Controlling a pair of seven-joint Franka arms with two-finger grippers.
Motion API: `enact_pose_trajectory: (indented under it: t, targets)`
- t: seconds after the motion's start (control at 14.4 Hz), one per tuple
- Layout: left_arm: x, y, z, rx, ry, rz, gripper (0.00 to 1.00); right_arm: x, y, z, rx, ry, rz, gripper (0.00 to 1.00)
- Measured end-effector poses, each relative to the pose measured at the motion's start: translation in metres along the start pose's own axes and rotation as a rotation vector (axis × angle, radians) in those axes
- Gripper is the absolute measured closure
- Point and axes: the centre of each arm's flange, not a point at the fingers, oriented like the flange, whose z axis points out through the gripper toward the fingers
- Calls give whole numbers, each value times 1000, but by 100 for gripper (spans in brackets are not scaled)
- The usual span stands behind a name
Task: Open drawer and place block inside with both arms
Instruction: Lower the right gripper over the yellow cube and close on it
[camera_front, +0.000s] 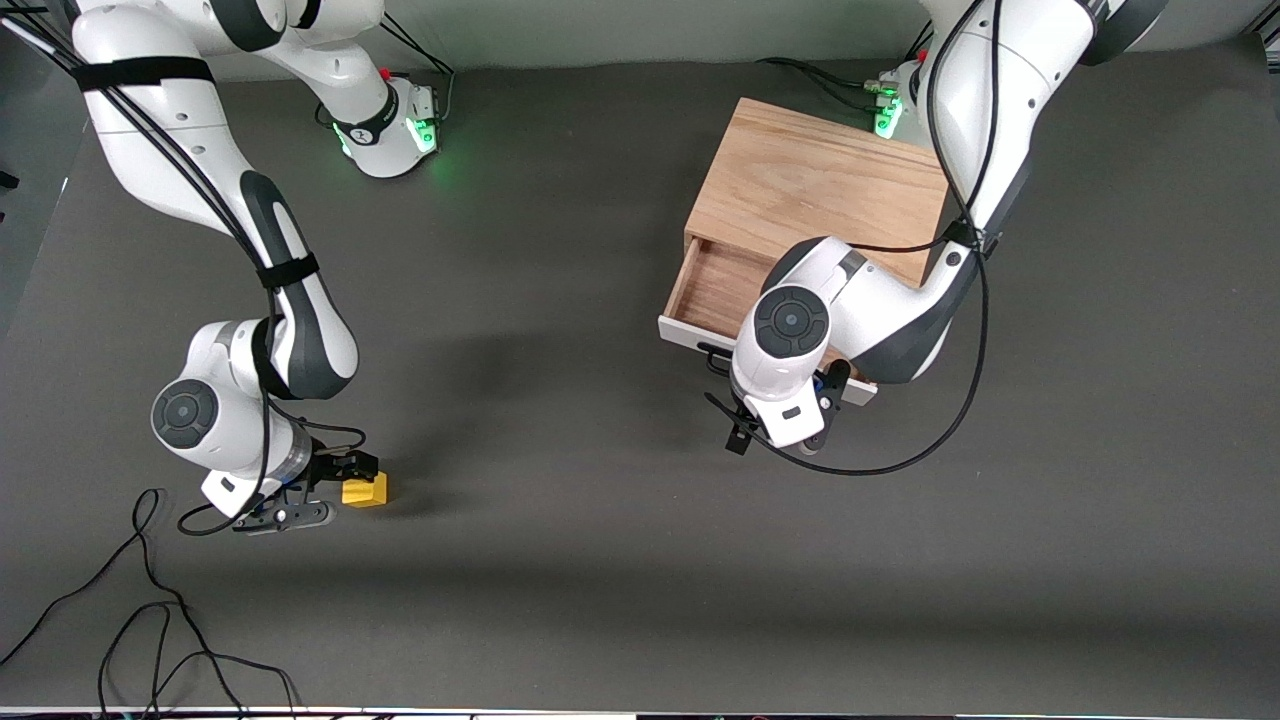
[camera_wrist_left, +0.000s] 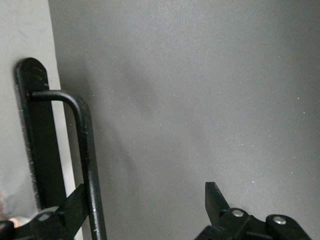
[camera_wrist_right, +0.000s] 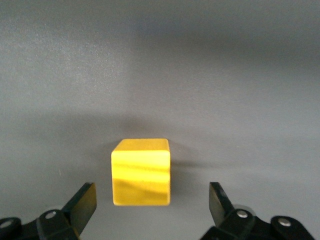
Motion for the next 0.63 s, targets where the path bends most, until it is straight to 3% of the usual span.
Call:
enact_pose_trajectory:
  t: [0.42, 0.49, 0.63]
  targets:
    - [-2, 6, -4, -54, -2, 11, 0, 0, 0, 19, 17, 10, 25, 0]
    - [-3, 10, -6, -80, -8, 13, 0, 1, 0, 22, 16, 13, 25, 5]
    - [-5, 18, -10, -121, -23, 13, 0, 0, 0, 25, 15, 11, 24, 28]
